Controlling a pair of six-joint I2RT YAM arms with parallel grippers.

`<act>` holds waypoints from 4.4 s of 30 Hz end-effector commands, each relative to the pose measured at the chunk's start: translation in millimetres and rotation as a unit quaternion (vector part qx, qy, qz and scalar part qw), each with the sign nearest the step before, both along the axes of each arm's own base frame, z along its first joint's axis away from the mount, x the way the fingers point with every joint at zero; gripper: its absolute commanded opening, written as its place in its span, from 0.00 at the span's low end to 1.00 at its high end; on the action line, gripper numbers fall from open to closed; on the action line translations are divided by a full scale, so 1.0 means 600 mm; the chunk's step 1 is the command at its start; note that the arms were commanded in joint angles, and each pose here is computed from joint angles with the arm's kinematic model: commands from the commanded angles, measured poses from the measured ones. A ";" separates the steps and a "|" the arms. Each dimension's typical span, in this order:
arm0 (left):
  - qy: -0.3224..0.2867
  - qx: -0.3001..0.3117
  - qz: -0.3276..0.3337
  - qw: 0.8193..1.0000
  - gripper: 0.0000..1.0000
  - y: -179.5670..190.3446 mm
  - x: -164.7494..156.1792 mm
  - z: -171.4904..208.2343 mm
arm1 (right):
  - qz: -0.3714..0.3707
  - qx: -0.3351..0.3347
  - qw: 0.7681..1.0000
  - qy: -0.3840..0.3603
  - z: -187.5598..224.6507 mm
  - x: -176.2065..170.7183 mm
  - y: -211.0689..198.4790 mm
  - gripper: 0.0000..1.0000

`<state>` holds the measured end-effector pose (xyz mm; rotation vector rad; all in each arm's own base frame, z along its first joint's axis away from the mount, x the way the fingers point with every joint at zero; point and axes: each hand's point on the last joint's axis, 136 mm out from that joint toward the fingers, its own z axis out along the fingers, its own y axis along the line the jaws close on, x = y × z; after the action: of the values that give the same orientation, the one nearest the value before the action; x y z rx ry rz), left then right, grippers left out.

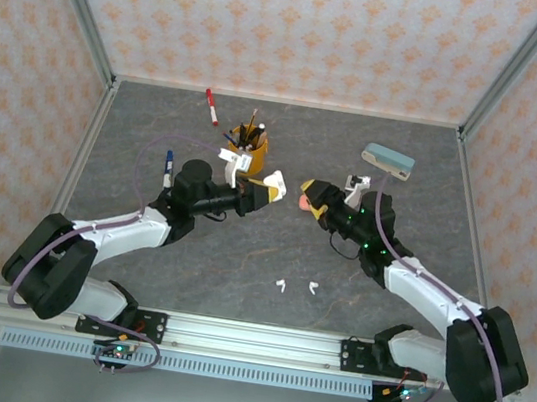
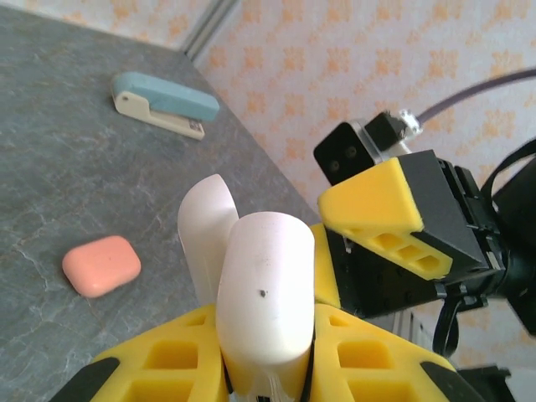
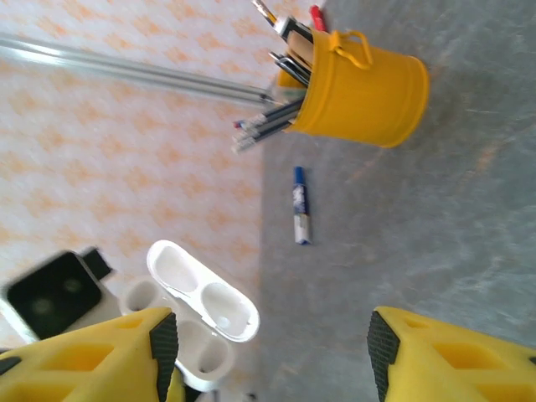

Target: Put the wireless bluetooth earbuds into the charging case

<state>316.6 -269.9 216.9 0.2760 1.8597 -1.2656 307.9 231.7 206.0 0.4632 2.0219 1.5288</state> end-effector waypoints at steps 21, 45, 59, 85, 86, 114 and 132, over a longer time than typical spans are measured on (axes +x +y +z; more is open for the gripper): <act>-0.034 -0.095 0.050 0.994 0.00 0.015 0.033 0.065 | 0.021 0.119 0.992 -0.030 0.073 0.038 0.081 0.56; -0.039 -0.106 0.046 0.993 0.00 0.006 0.035 0.068 | 0.046 0.157 0.986 -0.026 0.084 0.043 0.105 0.34; -0.028 -0.091 0.052 0.994 0.00 0.000 0.037 0.051 | 0.047 0.161 0.985 -0.031 0.098 0.045 0.107 0.15; 0.009 -0.029 0.138 0.990 0.76 0.060 0.050 0.018 | 0.014 0.074 0.997 -0.003 0.055 0.088 0.066 0.09; 0.008 -0.020 0.139 0.990 0.78 0.066 0.049 0.021 | 0.015 0.064 0.998 -0.005 0.053 0.089 0.062 0.09; 0.035 0.110 -0.165 0.979 0.92 0.014 0.001 0.015 | 0.252 -0.218 0.940 -0.074 0.006 0.029 0.002 0.00; 0.049 0.098 -0.238 0.965 0.88 -0.031 -0.008 0.005 | 0.272 -0.205 0.938 -0.064 -0.017 0.016 0.007 0.00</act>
<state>315.8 -281.3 211.7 0.7552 2.1150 -1.3831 323.5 233.3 193.5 -0.3309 2.4169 1.2789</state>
